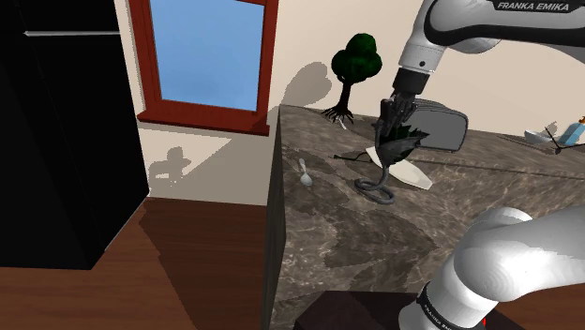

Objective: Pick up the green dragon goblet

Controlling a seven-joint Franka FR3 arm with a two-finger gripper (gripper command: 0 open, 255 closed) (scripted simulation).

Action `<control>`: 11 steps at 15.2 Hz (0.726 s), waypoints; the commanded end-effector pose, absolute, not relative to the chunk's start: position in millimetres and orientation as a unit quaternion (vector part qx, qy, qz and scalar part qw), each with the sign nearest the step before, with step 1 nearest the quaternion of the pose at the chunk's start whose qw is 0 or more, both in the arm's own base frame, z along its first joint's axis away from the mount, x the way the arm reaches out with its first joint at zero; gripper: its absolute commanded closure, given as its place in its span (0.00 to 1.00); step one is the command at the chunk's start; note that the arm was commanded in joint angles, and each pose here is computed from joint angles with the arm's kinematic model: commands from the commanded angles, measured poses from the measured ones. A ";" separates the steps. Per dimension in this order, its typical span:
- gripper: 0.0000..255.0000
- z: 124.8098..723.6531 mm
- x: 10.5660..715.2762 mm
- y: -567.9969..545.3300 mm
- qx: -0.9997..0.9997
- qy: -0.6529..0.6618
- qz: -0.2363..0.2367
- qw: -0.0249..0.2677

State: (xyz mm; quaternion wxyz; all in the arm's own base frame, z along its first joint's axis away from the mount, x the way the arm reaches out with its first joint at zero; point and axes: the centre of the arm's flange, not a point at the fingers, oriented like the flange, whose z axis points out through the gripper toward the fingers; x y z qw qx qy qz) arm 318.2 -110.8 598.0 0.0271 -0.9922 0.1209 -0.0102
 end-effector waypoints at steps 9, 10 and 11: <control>1.00 607.9 317.9 -110.8 -0.992 0.121 -0.010 0.027; 1.00 613.2 318.0 -110.8 -0.992 0.121 -0.010 0.027; 1.00 618.4 317.9 -110.8 -0.992 0.121 -0.010 0.027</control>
